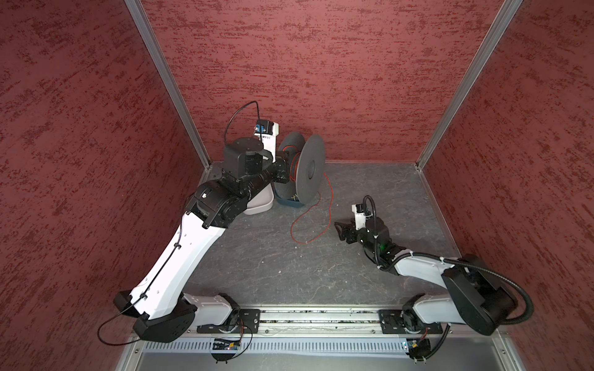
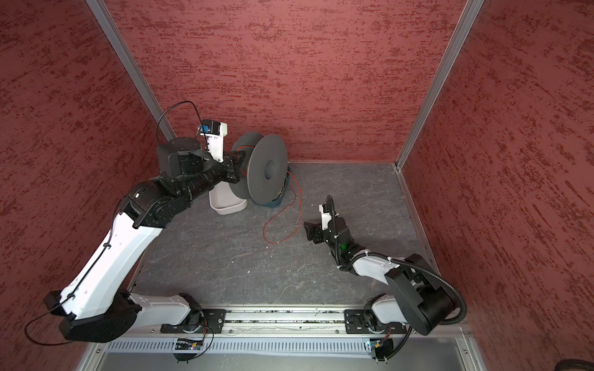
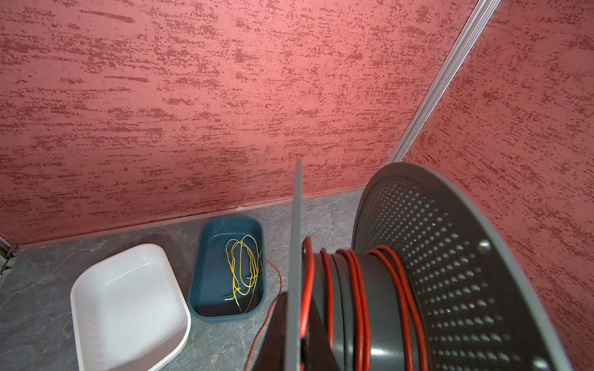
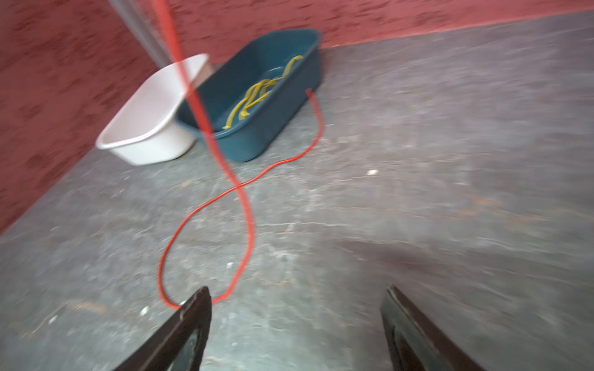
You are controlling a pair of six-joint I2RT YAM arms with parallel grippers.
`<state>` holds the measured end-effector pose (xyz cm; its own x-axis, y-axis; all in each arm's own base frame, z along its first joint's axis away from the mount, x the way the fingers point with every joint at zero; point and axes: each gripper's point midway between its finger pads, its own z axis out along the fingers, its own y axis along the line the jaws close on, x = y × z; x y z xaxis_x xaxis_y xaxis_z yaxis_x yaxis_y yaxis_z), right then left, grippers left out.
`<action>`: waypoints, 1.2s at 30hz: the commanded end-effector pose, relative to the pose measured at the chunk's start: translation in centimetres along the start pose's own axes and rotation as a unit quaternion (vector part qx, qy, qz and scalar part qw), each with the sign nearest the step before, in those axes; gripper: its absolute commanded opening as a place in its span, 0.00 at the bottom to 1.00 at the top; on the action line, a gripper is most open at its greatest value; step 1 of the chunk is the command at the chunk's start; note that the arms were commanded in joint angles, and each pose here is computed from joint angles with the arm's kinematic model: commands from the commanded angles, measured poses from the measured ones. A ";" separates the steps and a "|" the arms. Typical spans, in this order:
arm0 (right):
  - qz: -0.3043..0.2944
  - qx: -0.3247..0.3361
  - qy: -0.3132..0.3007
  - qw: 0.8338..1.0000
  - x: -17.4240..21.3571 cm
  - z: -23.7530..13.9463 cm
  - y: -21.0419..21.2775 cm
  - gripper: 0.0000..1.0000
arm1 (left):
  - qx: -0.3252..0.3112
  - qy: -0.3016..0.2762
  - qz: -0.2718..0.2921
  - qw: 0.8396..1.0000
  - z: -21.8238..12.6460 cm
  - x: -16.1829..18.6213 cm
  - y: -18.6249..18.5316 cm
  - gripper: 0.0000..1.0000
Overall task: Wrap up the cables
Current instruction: 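Grasp the red cable near the spool with the right gripper, then carry the red cable around the hub with the right while the left tilts the spool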
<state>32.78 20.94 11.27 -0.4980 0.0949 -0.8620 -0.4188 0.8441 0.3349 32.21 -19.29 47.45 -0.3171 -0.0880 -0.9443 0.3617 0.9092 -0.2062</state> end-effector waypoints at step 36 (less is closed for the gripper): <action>-0.179 -0.088 0.032 0.979 2.0 5.9 13.9 0.00 | -0.104 -0.095 -0.049 0.989 1.1 -3.5 4.9 0.00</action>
<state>31.20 35.39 10.66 -0.4446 -0.1164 -0.8881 -0.6622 0.7104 0.2384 34.64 -16.69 46.92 -0.2951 -0.1684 -0.9405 0.2288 0.9433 -0.2406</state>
